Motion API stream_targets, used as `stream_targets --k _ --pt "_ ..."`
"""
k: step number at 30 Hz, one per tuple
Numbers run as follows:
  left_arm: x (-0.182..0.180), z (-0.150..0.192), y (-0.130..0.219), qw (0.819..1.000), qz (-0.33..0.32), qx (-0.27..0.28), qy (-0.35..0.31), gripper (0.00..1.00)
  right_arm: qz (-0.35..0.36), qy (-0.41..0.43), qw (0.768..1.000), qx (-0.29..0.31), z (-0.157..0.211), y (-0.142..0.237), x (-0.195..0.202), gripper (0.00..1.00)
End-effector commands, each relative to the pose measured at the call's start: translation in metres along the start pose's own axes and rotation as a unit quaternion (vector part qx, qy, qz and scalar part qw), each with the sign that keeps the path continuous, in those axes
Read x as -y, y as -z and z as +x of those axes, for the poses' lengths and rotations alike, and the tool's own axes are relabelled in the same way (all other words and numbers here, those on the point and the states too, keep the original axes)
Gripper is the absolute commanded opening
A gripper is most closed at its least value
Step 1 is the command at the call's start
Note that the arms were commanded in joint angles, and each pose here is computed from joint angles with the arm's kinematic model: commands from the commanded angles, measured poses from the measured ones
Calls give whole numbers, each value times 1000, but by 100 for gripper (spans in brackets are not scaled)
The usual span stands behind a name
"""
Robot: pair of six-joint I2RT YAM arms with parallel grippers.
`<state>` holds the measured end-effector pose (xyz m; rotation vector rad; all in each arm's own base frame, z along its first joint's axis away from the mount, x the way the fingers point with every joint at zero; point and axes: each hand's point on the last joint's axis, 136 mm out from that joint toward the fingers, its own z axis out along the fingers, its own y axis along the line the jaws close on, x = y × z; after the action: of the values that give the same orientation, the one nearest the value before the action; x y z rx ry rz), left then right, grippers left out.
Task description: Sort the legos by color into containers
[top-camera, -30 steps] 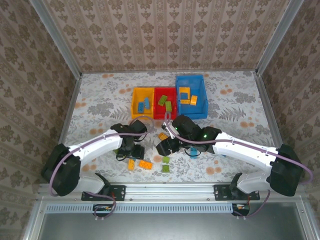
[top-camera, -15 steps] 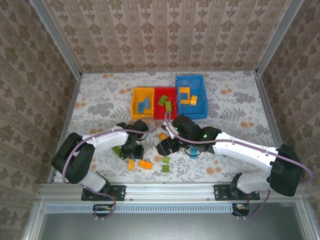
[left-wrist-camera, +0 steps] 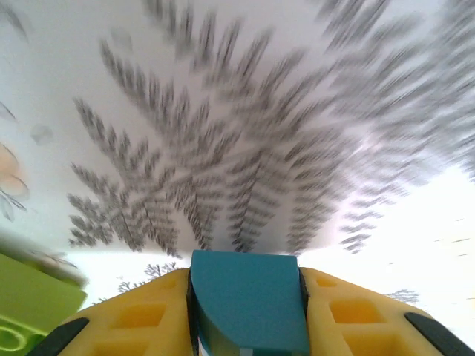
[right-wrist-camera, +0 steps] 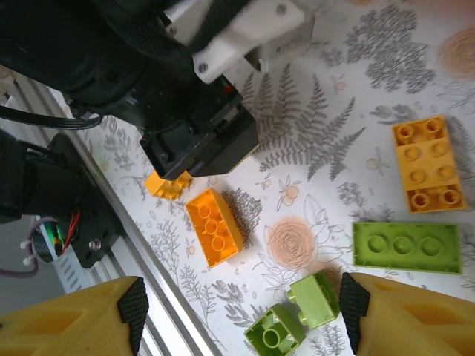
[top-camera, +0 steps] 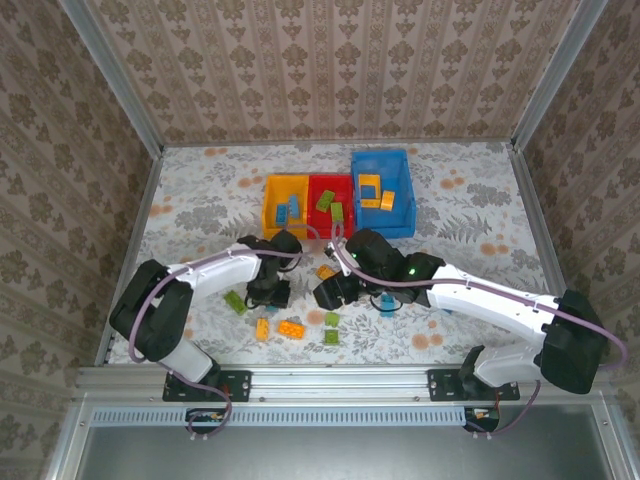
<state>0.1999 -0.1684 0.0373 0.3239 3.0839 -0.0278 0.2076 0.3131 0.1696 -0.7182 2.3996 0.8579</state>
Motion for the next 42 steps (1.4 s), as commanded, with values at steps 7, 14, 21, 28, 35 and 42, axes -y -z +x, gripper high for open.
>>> stream_targets --k 7,14,21,28,35,42 --pt "8 -112 89 991 27 129 7 33 61 -80 984 149 -80 41 53 72" --pt "1 -180 87 988 23 150 21 33 82 -120 974 173 -114 42 80 71" --pt "-8 -217 53 990 20 131 42 33 81 -125 974 169 -117 40 82 71" --pt "-5 -229 39 991 33 124 46 37 87 -128 976 155 -103 37 86 71" --pt "-4 -226 58 988 44 141 53 59 114 -115 979 124 -79 34 97 72" --pt "-5 -203 111 977 64 189 72 60 137 -39 988 55 -39 21 91 71"
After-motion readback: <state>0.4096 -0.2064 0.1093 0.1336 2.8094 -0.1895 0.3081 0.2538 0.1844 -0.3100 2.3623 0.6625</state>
